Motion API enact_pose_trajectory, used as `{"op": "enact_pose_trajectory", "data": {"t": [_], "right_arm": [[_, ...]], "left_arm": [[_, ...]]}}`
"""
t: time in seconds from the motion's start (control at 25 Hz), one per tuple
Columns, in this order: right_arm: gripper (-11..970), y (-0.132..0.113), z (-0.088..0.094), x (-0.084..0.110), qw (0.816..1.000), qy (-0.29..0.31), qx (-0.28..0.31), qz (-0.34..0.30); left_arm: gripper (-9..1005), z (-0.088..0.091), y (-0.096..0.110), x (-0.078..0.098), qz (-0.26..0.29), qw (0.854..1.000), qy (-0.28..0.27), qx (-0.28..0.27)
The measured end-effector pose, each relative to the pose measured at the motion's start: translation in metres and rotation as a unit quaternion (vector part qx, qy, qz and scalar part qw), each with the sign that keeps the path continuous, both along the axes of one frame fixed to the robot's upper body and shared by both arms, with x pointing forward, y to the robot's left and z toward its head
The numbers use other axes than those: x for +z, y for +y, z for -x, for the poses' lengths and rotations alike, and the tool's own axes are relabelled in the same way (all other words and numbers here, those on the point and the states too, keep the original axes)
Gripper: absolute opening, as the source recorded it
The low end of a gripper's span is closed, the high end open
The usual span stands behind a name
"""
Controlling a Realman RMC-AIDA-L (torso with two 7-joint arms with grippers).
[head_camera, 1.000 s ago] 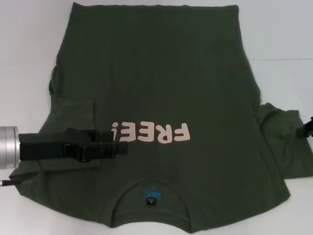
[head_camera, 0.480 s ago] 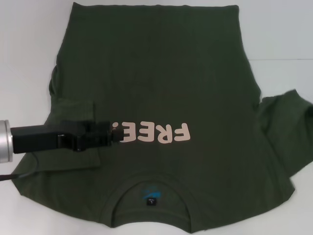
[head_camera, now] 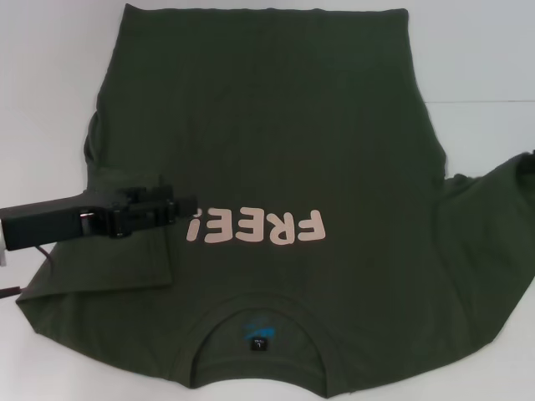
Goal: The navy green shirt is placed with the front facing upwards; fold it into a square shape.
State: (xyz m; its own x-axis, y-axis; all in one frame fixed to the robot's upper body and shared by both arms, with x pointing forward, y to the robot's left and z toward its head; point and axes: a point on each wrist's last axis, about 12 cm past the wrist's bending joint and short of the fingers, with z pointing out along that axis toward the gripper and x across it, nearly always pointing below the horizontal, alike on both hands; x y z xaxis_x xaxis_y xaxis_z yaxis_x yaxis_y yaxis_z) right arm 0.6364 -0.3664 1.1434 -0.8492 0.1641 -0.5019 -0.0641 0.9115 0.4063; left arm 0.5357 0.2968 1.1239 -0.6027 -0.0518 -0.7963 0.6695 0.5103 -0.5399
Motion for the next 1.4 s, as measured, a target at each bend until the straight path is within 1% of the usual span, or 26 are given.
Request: {"op": "enact_pose_trajectory", "data": {"t": [0.12,0.32,0.48,0.64,0.76,0.92,1.04,1.16,1.28,1.4], "right_arm": [[78,0.009,0.001,0.003,1.0,0.02,0.021,-0.012],[88,0.034,0.005,0.005,0.995,0.061,0.075,-0.039],[96,0.056,0.001,0.008,0.991,0.064,0.102,-0.055],[104,0.078,-0.008,0.007,0.991,0.053,0.106,-0.062],[110,0.09,-0.015,0.005,0.992,0.043,0.1,-0.064],[118,0.106,-0.02,-0.001,0.992,0.039,0.099,-0.067],[124,0.114,-0.02,-0.007,0.992,0.038,0.095,-0.069],[130,0.117,-0.02,-0.01,0.992,0.036,0.098,-0.068],[136,0.117,-0.018,-0.01,0.992,0.034,0.103,-0.072],[142,0.115,-0.017,-0.009,0.99,0.021,0.108,-0.092]], "left_arm": [[723,0.0,0.002,0.0,0.003,1.0,-0.001,0.005],[723,0.0,0.007,0.002,0.011,1.0,-0.005,0.018],[724,-0.001,0.009,0.004,0.019,0.999,-0.01,0.027],[725,-0.002,0.011,0.005,0.025,0.999,-0.012,0.035],[724,-0.002,0.012,0.005,0.03,0.999,-0.014,0.041],[723,-0.001,0.015,0.005,0.037,0.998,-0.015,0.052],[723,0.0,0.018,0.005,0.041,0.997,-0.015,0.061],[723,0.001,0.02,0.005,0.042,0.997,-0.015,0.064],[723,0.001,0.021,0.004,0.041,0.997,-0.015,0.066],[723,0.001,0.021,0.004,0.041,0.997,-0.013,0.069]]}}
